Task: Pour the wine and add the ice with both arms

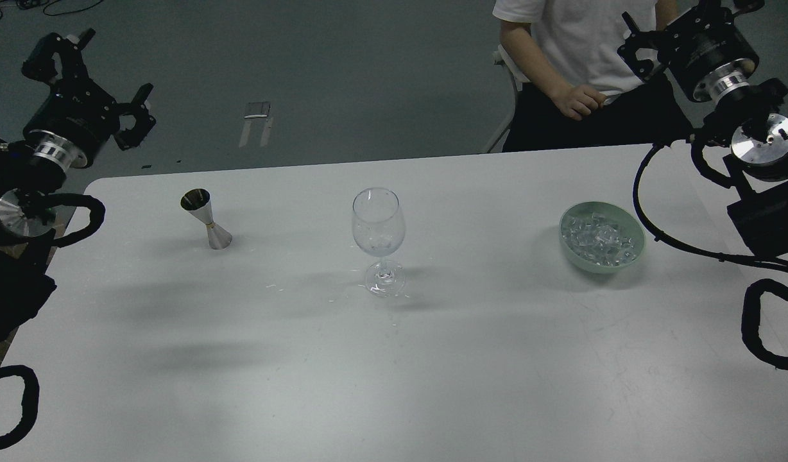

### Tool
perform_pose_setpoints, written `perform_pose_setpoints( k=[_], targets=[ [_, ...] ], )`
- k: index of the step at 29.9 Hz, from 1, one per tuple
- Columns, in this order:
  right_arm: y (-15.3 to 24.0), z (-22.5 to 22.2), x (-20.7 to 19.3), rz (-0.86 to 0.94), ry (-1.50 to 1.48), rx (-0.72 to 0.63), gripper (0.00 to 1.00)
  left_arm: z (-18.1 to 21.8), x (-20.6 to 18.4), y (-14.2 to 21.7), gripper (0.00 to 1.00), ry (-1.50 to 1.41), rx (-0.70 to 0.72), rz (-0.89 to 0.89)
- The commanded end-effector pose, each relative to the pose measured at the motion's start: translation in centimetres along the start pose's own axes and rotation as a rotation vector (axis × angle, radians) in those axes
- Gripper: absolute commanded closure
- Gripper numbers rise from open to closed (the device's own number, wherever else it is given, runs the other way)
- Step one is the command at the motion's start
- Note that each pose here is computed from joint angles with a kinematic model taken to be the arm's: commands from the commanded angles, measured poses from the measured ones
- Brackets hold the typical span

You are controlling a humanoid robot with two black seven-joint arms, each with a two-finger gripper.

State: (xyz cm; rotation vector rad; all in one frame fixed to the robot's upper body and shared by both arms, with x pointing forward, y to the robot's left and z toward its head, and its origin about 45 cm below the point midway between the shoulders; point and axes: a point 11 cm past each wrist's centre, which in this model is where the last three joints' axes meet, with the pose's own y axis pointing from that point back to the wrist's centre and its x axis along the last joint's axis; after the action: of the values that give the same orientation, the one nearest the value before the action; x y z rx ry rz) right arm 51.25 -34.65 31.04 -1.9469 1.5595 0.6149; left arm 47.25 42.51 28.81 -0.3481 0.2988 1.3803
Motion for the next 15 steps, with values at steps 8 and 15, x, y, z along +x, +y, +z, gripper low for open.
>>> perform_pose_setpoints(
  k=[8, 15],
  targets=[
    [-0.12, -0.31, -0.12, 0.002, -0.006, 0.009, 0.00, 0.62, -0.09, -0.16, 0.02, -0.005, -0.023, -0.002],
    [-0.44, -1.15, -0.62, -0.009, 0.005, 0.019, 0.00, 0.68, -0.23, -0.29, 0.02, 0.011, -0.029, -0.003]
  ],
)
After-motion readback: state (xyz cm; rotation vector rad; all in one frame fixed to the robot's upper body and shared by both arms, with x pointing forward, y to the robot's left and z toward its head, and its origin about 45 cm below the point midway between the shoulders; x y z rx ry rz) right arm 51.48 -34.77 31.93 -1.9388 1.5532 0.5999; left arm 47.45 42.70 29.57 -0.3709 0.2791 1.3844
